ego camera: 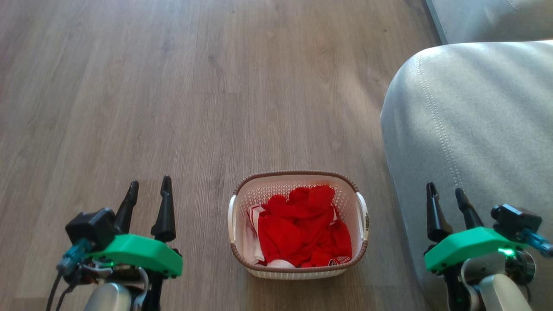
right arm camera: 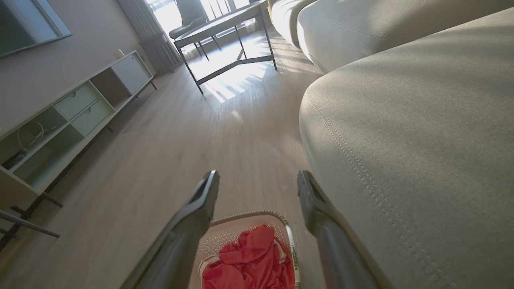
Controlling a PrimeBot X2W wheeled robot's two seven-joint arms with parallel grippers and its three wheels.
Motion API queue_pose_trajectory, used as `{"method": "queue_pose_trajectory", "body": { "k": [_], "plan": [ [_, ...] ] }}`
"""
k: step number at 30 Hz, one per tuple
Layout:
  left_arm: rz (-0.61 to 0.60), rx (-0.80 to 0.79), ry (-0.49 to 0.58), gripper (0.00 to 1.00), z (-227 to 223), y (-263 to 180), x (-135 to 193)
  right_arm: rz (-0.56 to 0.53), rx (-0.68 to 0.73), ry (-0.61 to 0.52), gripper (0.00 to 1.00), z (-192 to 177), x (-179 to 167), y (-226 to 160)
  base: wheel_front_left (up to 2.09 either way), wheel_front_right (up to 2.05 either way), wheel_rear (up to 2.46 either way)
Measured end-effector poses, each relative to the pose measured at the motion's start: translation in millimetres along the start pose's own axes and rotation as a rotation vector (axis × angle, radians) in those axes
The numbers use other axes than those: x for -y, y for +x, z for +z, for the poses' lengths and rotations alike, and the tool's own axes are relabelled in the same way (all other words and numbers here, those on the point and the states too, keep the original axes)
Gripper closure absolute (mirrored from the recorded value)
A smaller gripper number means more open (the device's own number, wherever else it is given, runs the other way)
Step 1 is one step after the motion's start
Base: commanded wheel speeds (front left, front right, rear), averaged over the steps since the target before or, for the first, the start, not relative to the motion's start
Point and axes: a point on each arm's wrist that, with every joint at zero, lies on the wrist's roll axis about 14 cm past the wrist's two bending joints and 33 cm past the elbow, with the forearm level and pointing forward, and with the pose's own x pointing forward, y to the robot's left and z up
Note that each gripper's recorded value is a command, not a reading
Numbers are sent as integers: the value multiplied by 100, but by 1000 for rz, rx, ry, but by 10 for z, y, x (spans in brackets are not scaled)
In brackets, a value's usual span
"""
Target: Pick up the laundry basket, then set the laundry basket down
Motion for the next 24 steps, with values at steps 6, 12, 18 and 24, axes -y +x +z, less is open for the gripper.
{"method": "queue_pose_trajectory", "body": {
  "k": [6, 12, 18, 24],
  "plan": [
    [-11, 0, 73, 0, 0, 0, 29, 12, -5, -60, 0, -34, -24, -2, 0, 0, 0],
    [-24, -29, 136, 0, -56, -25, 82, 24, -13, -123, 0, -77, -41, -10, 0, 0, 0],
    [-17, -50, 179, 0, -110, -65, 63, 35, -16, -170, 0, -101, -61, -14, 0, 0, 0],
    [4, -29, 218, 0, -66, -67, 40, 44, -14, -209, 0, -120, -72, -17, 0, 0, 0]
  ]
}}
